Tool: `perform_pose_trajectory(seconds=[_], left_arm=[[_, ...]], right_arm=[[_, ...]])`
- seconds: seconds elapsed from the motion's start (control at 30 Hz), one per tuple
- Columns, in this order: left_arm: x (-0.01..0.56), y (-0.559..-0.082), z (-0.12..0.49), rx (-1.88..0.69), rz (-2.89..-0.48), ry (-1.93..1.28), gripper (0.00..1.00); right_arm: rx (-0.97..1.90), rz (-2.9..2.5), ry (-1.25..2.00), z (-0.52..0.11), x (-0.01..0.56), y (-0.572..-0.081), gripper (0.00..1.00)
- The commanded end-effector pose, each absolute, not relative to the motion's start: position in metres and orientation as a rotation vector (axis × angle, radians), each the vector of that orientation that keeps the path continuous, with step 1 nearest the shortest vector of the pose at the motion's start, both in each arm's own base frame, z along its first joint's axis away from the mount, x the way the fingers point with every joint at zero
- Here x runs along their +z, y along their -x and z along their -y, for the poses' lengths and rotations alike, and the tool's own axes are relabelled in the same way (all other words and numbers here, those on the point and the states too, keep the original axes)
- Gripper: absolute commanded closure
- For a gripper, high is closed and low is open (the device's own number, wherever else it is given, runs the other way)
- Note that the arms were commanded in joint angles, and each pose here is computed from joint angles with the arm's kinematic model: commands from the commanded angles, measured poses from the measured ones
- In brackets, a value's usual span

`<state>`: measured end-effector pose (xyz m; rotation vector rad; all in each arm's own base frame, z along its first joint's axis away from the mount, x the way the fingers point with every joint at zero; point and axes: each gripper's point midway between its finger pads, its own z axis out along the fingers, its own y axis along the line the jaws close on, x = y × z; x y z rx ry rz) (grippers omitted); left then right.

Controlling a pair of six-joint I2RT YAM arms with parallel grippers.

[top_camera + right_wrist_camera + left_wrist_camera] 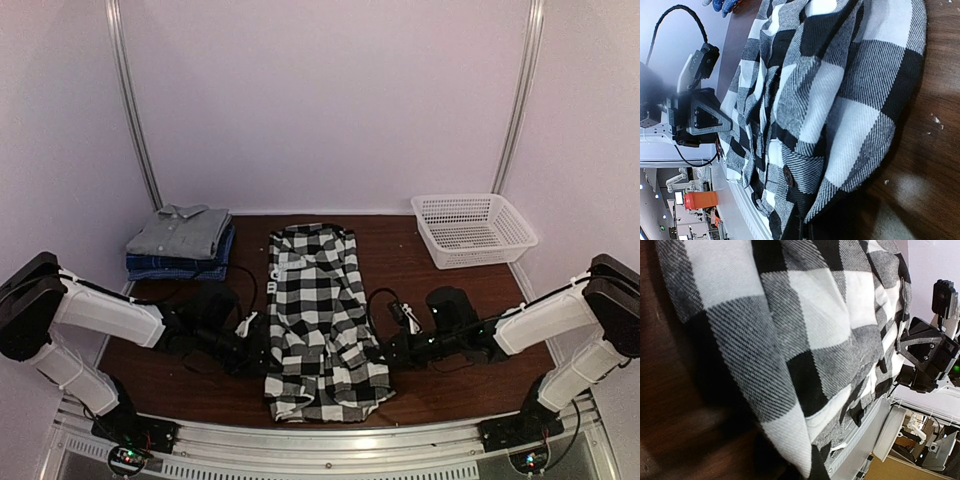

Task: Fold and stack the long sleeve shirts
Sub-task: Pick up the rectangle-folded shirt from the center of the board.

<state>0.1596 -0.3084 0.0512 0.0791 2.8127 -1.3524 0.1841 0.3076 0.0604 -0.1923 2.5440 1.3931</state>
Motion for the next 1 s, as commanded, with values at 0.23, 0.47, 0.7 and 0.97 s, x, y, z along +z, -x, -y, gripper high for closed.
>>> perform_pose_trajectory(seconds=[0.23,0.47,0.7,0.97], left_arm=[[0.091,-0.166,0.333,-1.608,-2.666,-0.090,1.00],[0.069,-0.160,0.322,-1.534,-2.737,-0.065,1.00],[0.044,-0.152,0.314,-1.477,-2.809,-0.048,0.93],[0.037,-0.148,0.315,-1.473,-2.823,-0.055,0.67]], right_arm=[[1.464,-2.482,0.205,-0.326,0.094,-0.195,1.00],[1.408,-2.535,0.201,-0.317,0.077,-0.190,0.92],[1.375,-2.573,0.195,-0.309,0.061,-0.183,0.80],[1.362,-2.593,0.192,-0.304,0.054,-0.179,0.69]])
